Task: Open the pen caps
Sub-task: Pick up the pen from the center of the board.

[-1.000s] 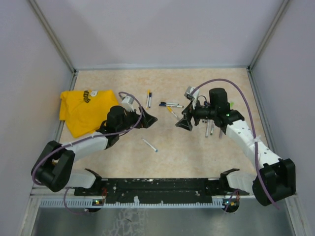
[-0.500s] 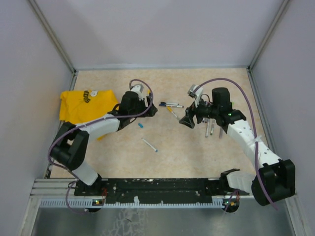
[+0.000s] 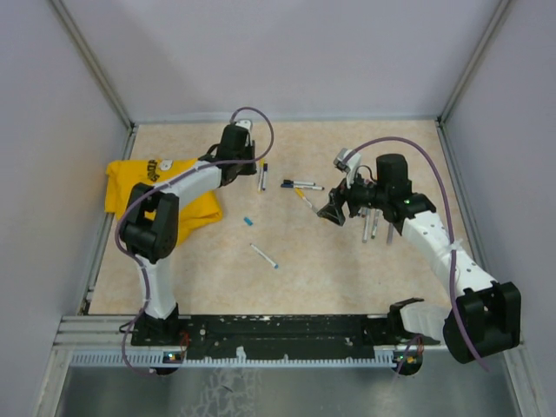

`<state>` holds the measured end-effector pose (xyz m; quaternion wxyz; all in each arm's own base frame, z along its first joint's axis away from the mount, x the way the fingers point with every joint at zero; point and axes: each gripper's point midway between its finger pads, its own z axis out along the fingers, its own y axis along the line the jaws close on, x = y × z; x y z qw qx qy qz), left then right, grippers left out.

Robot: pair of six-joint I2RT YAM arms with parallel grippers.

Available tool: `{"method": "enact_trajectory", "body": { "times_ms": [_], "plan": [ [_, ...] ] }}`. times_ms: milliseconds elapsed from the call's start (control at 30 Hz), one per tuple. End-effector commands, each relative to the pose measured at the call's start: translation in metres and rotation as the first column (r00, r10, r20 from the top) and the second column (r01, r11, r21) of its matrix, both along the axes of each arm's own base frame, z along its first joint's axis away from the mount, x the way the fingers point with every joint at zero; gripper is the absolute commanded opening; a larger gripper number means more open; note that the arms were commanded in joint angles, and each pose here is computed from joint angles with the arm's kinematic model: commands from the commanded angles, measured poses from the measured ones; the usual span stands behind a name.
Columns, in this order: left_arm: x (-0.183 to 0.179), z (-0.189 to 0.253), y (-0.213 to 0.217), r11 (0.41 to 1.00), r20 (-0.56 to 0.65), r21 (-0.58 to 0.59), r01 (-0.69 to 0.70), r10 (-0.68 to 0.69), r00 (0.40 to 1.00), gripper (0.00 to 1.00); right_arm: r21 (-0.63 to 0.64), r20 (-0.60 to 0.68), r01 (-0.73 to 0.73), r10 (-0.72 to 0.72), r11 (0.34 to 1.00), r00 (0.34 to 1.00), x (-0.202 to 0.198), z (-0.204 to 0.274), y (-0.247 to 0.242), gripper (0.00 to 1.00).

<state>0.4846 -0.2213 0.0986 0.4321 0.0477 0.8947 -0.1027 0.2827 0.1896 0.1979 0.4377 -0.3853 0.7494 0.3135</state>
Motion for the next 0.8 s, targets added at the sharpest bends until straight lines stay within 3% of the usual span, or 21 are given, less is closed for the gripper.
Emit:
{"method": "enact_trajectory", "body": {
  "times_ms": [0,367,767],
  "plan": [
    [0.006,-0.013,0.003,0.994,-0.071,0.079,0.076,-0.071,0.995,0.32,0.026,0.059,-0.003,0.001,1.0,0.998,0.005,0.017,0.0,0.77],
    [0.018,-0.034,-0.015,0.99,-0.123,0.053,0.133,-0.125,0.984,0.38,0.029,0.055,-0.004,0.002,1.0,0.998,0.005,0.016,0.0,0.77],
    [0.017,-0.056,-0.015,0.988,-0.169,0.066,0.14,-0.127,0.977,0.33,0.032,0.052,-0.004,0.003,0.999,0.999,0.005,0.016,-0.001,0.77]
  ]
}}
